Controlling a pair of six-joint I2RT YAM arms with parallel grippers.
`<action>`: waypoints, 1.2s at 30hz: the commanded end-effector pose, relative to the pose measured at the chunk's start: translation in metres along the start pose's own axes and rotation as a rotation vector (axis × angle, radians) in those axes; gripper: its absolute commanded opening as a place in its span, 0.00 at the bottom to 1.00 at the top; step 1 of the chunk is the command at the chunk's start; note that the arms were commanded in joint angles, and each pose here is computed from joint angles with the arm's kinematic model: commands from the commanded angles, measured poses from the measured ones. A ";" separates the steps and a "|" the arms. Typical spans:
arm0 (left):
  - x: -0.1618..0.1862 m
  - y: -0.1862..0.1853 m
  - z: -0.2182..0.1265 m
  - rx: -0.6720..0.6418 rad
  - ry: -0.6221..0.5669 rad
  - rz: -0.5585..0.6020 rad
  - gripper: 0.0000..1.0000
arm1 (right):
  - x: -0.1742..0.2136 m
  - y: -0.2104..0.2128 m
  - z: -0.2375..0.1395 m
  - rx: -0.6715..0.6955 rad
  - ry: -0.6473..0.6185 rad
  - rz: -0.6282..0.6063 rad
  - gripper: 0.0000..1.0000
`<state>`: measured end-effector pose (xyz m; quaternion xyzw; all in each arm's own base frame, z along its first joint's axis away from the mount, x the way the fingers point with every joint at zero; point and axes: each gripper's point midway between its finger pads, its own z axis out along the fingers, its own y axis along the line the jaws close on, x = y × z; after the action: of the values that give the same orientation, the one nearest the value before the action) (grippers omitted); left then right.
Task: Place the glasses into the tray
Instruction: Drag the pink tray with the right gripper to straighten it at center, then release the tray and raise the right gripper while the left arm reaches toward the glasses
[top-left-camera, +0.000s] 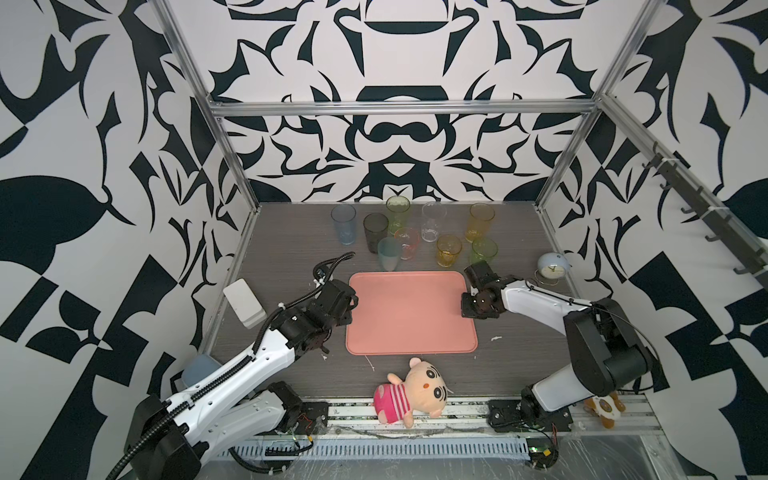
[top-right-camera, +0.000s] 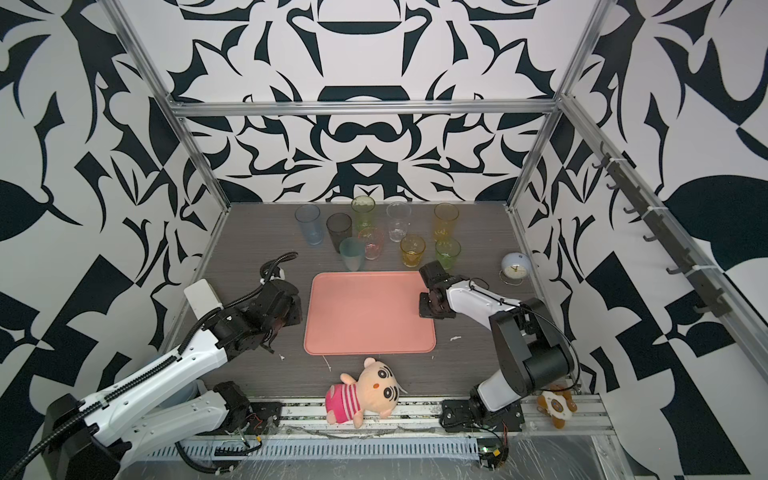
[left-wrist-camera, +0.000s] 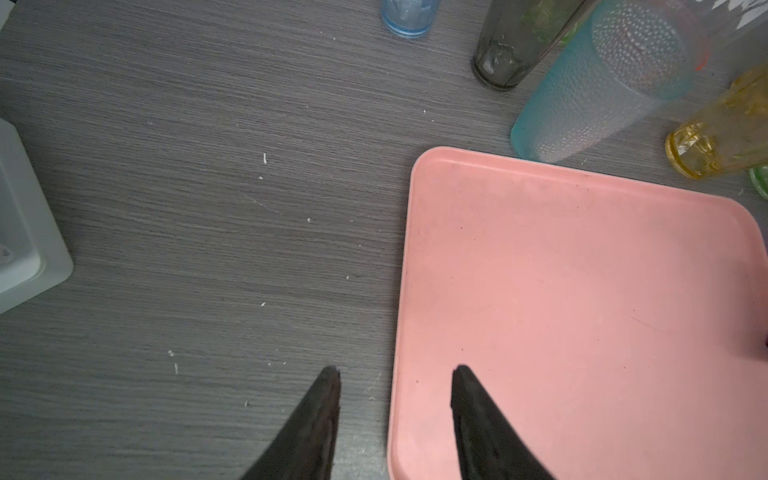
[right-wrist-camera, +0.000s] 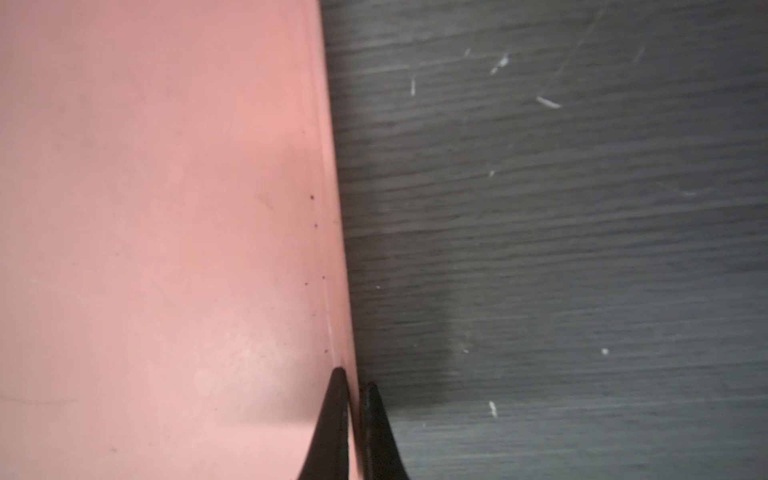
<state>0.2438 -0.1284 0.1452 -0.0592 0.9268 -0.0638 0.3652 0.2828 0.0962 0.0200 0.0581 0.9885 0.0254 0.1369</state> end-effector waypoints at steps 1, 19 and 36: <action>-0.002 -0.003 0.001 0.000 -0.001 -0.009 0.48 | -0.004 -0.010 -0.013 0.043 -0.005 0.042 0.15; -0.057 -0.017 -0.002 -0.051 -0.050 0.007 0.73 | -0.089 0.053 -0.128 -0.308 -0.448 -0.079 0.40; -0.174 0.004 0.056 -0.049 -0.046 -0.236 0.84 | -0.094 0.087 -0.127 -0.531 -0.670 -0.173 0.42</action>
<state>0.3909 -0.1015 0.2121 -0.1684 0.9092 -0.0545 0.3769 0.3374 0.1539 0.1553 -0.0365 0.8778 0.2226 0.4225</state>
